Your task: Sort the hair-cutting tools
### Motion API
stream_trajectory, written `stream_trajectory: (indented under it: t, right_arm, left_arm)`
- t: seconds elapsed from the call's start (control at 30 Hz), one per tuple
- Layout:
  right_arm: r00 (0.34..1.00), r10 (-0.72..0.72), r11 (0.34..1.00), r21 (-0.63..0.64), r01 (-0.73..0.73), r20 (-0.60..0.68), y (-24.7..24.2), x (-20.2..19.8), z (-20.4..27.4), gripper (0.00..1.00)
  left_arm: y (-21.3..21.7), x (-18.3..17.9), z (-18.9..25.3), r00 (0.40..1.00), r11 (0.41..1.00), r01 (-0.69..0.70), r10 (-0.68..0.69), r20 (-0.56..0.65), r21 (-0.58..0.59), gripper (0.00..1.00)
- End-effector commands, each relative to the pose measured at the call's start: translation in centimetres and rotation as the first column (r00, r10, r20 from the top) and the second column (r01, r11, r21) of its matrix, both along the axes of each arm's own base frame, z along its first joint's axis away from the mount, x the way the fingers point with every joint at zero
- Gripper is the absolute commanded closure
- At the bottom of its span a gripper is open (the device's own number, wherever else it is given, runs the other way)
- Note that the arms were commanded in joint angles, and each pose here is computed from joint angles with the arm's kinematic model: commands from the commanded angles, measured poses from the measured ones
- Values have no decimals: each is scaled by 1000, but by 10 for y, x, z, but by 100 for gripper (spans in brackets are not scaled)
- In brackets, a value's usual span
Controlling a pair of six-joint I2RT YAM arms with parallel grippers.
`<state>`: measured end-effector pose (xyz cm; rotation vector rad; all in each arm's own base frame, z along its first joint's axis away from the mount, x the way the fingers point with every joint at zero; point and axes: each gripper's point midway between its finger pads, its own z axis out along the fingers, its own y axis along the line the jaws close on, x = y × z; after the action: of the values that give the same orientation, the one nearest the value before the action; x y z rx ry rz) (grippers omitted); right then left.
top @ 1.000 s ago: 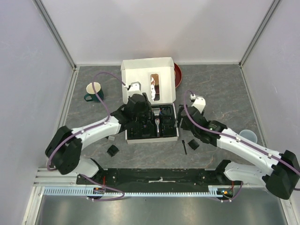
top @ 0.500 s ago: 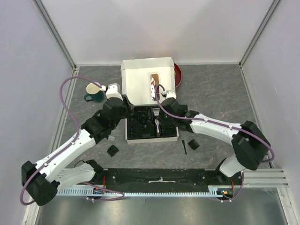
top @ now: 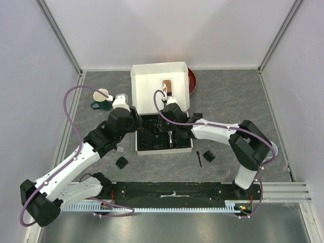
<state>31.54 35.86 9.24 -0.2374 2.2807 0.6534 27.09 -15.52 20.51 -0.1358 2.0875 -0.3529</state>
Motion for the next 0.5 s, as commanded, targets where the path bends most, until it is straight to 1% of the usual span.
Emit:
stream_trajectory:
  t: [0.0, 0.27, 0.47]
  right_arm:
    - [998, -20, 1000, 2, 19, 61, 7, 17, 9, 76]
    - [996, -30, 1000, -6, 31, 87, 6, 21, 13, 73]
    - [989, -54, 998, 38, 49, 136, 2, 23, 33, 72]
  left_arm:
    - [-1, 2, -7, 1000, 999, 25, -25, -5, 33, 44]
    - [-1, 5, -15, 1000, 998, 18, -17, -24, 56, 43]
    - [2, 7, -18, 1000, 998, 0, 1, -24, 65, 43]
